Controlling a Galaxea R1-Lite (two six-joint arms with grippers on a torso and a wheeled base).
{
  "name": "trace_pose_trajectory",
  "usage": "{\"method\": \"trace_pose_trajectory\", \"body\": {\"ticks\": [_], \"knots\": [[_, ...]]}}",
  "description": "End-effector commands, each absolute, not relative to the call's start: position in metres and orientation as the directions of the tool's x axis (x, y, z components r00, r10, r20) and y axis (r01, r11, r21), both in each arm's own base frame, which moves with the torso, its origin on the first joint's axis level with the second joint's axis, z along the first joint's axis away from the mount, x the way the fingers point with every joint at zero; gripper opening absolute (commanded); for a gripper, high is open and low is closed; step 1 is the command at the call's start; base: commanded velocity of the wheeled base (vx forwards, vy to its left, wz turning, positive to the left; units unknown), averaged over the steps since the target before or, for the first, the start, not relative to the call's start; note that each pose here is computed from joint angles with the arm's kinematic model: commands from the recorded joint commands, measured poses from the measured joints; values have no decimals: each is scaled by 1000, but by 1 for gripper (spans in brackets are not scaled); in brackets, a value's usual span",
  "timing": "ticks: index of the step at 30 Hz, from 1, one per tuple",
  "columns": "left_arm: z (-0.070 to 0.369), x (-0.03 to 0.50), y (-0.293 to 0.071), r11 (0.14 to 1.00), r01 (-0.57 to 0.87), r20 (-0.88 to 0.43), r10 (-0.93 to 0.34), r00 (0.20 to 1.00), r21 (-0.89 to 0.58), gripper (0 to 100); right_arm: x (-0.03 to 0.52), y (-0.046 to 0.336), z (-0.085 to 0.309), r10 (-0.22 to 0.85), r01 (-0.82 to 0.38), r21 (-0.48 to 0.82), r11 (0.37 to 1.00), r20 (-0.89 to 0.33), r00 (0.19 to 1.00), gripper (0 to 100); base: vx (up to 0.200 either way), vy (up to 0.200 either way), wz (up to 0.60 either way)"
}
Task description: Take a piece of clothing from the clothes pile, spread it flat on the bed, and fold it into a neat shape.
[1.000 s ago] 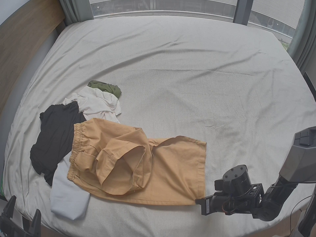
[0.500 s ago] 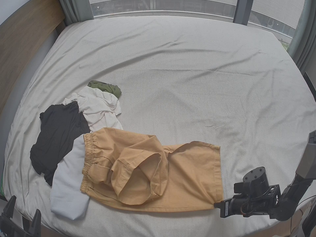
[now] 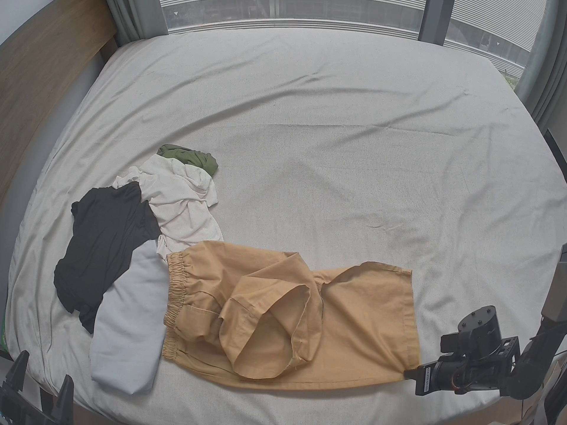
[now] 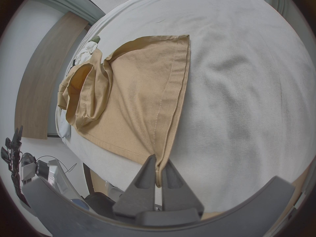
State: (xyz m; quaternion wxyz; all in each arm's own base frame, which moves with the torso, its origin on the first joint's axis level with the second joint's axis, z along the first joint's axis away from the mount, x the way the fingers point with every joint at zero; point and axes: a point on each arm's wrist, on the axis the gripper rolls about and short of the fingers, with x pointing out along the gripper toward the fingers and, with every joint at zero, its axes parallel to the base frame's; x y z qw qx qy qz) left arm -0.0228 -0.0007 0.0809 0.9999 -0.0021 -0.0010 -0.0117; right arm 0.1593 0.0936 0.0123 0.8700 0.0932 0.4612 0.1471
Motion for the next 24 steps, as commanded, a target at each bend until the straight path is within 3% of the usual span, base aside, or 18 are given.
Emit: {"method": "trace_pose_trajectory", "body": {"ticks": [1,24], "knots": [[76,-23,-1,1000,23,0,-23,1000,-5,100,155,83,10,308,-142,275,951,-796,520,0,0,0,0],[76,-23,-1,1000,23,0,-23,1000,-5,100,153,64,6,230,-49,235,971,-851,472,0,0,0,0]]}}
